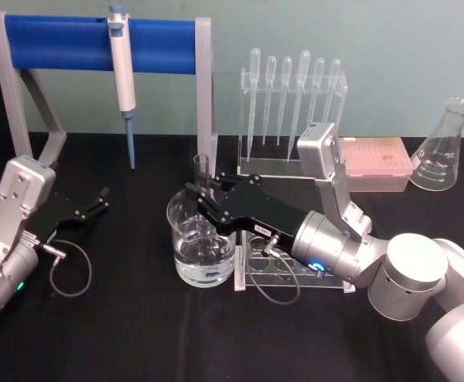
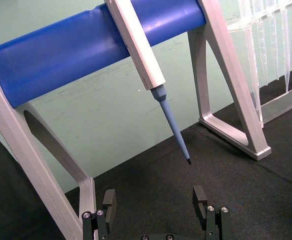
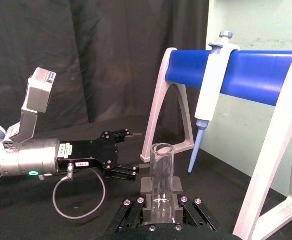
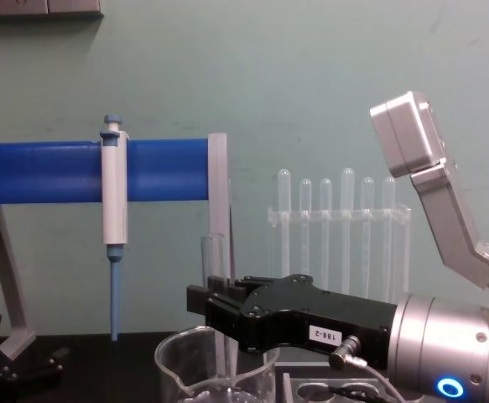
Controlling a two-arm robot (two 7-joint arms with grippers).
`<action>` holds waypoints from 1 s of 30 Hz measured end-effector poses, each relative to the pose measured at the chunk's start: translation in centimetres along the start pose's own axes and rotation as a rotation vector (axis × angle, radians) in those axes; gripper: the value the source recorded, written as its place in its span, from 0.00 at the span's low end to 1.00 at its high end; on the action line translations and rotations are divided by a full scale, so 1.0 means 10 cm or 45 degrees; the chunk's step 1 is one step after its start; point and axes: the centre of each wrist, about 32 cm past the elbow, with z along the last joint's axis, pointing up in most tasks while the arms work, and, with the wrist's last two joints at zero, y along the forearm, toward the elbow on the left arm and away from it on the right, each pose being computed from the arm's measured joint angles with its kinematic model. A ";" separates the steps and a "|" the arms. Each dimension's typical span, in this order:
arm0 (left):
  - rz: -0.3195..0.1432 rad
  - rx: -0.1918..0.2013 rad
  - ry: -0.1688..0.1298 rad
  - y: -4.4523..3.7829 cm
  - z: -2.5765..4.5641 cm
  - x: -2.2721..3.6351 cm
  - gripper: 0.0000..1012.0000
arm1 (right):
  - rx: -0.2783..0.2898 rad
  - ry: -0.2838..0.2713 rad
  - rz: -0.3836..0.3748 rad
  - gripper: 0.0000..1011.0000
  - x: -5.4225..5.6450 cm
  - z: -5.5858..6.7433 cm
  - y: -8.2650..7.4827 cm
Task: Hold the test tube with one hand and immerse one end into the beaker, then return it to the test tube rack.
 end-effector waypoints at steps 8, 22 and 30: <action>0.000 0.000 0.000 0.000 0.000 0.000 0.99 | 0.000 0.000 0.000 0.22 0.00 0.00 0.00; 0.000 0.000 0.000 0.000 0.000 0.000 0.99 | 0.000 0.000 0.000 0.22 0.00 0.00 0.00; 0.000 0.000 0.000 0.000 0.000 0.000 0.99 | 0.000 0.000 0.000 0.22 0.00 0.00 0.00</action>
